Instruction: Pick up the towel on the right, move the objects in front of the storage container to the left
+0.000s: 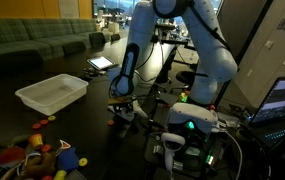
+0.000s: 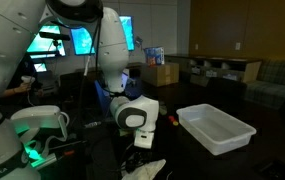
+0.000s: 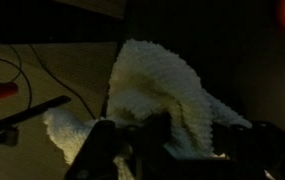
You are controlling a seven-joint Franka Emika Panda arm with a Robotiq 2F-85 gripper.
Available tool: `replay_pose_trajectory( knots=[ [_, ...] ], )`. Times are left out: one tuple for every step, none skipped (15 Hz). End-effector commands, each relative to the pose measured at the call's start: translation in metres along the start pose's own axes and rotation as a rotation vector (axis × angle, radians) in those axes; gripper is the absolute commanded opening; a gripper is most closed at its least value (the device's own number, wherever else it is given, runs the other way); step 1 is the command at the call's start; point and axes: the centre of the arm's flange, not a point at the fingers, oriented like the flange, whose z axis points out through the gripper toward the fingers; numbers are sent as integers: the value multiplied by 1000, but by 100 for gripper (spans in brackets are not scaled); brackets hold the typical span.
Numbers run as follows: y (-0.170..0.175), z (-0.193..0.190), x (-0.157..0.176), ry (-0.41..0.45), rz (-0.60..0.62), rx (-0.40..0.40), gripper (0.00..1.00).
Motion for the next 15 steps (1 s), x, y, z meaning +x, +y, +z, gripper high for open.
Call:
replay_pose_trajectory(
  knots=[
    [-54, -3, 7, -10, -33, 44, 4],
    [-65, -3, 5, -16, -46, 52, 4],
    [-74, -2, 1, -22, -63, 52, 4],
    [-80, -3, -4, -35, -80, 53, 4],
    [-83, -1, -11, -48, -100, 46, 4],
    [-83, 0, -17, -66, -124, 40, 4],
    [-82, 4, -24, -77, -146, 24, 4],
    [-79, 5, -31, -97, -174, 12, 4],
    [-75, 6, -38, -109, -202, -4, 4],
    [-70, 7, -48, -115, -231, -28, 4],
    [-68, 7, -57, -132, -263, -42, 4],
    [-67, 6, -67, -143, -291, -55, 4],
    [-69, 6, -77, -143, -307, -68, 4],
    [-71, 6, -85, -148, -317, -78, 4],
    [-75, 5, -95, -152, -318, -88, 4]
  ],
)
